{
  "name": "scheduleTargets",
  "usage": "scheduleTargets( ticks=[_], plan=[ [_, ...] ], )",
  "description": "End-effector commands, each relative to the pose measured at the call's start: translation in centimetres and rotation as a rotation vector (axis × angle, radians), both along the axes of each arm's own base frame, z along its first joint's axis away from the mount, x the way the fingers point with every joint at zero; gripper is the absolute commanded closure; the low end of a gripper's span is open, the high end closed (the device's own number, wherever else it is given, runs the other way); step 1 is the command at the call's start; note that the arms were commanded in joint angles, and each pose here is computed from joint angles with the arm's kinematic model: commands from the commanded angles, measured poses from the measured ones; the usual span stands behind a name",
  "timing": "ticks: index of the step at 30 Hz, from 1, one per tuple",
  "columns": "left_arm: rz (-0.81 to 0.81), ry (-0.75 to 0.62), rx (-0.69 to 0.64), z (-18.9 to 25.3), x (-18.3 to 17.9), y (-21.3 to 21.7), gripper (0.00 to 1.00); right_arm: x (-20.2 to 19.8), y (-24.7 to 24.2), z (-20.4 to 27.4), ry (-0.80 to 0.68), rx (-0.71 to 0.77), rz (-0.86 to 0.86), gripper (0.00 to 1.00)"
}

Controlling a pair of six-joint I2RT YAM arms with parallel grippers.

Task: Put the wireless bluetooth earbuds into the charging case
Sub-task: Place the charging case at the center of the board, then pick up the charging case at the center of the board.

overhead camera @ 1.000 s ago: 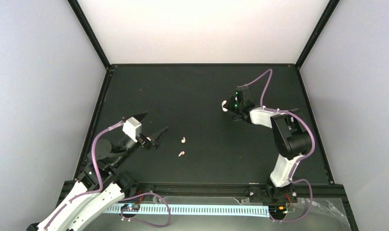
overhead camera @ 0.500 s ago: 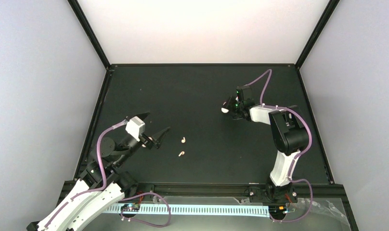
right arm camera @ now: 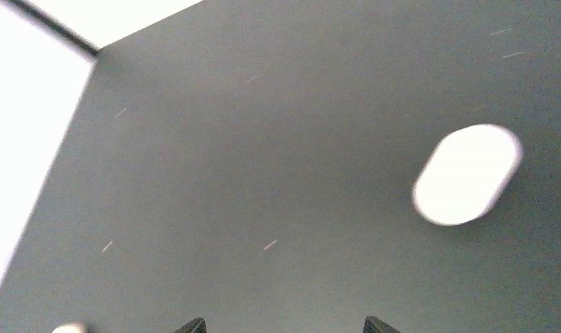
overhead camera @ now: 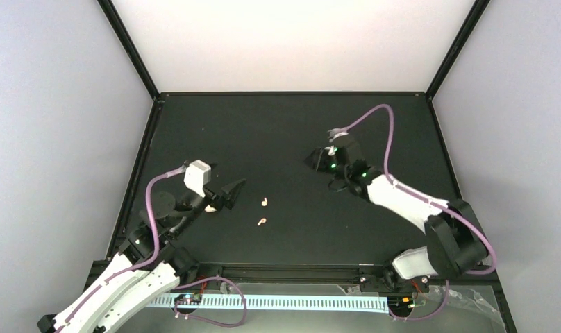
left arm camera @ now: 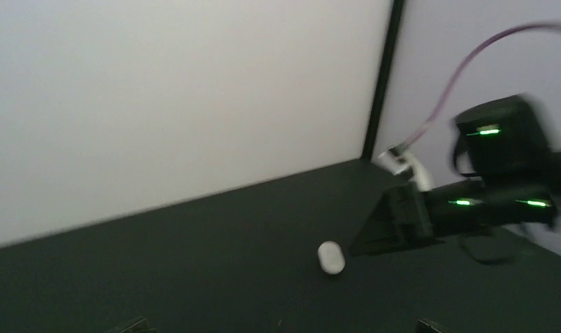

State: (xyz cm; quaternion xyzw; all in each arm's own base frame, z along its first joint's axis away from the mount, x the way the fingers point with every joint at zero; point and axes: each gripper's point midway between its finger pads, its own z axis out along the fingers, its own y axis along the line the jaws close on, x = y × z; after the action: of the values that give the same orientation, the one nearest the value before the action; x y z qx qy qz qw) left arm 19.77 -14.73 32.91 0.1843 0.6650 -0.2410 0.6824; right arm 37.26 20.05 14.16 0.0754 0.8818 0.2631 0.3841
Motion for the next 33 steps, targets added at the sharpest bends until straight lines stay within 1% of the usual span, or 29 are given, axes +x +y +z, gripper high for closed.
scheduleTargets(
  ticks=[1, 3, 5, 7, 8, 9, 12, 14, 17, 21, 25, 29, 33],
  plan=[
    [0.214, 0.273, -0.053, -3.3, 2.4, 2.4, 0.01, -6.7, 5.5, 0.4, -0.037, -0.077, 0.235, 0.42],
    [0.290, 0.408, 0.001, -6.6, 3.4, 2.8, 0.01, -9.2, 7.4, 0.5, -0.045, -0.068, 0.311, 0.42],
    [0.388, 0.576, 0.054, -10.8, 4.2, 3.9, 0.01, -11.2, 8.3, 0.5, -0.049, -0.056, 0.357, 0.42],
    [0.462, 0.711, -0.009, -13.5, 4.9, 5.8, 0.01, -12.5, 8.6, 0.8, -0.061, -0.044, 0.386, 0.42],
    [0.466, 0.760, -0.045, -14.4, 4.9, 6.0, 0.01, -13.0, 8.5, 1.1, -0.069, -0.036, 0.396, 0.42],
    [0.524, 0.794, -0.089, -15.1, 5.2, 7.4, 0.01, -13.4, 8.4, 1.4, -0.074, -0.028, 0.403, 0.42],
    [0.646, 0.852, -0.135, -16.7, 5.5, 9.9, 0.01, -14.3, 7.9, 2.8, -0.101, -0.001, 0.415, 0.42],
    [0.703, 0.923, -0.148, -18.3, 5.5, 11.0, 0.01, -14.8, 7.5, 4.0, -0.127, 0.024, 0.424, 0.42],
    [0.768, 1.043, -0.111, -21.3, 5.3, 11.9, 0.01, -15.5, 7.1, 6.1, -0.171, 0.057, 0.439, 0.42],
    [0.823, 1.117, -0.041, -24.0, 5.3, 12.7, 0.03, -16.1, 6.5, 8.4, -0.228, 0.079, 0.453, 0.42],
    [0.847, 1.155, 0.001, -25.2, 5.6, 13.0, 0.03, -16.4, 6.2, 9.6, -0.255, 0.089, 0.461, 0.42],
    [0.820, 1.196, 0.036, -26.3, 6.4, 12.4, 0.04, -16.5, 6.4, 9.5, -0.259, 0.102, 0.464, 0.42],
    [0.809, 1.280, 0.086, -28.2, 7.1, 11.9, 0.07, -16.7, 6.7, 9.2, -0.243, 0.114, 0.479, 0.42]
  ],
)
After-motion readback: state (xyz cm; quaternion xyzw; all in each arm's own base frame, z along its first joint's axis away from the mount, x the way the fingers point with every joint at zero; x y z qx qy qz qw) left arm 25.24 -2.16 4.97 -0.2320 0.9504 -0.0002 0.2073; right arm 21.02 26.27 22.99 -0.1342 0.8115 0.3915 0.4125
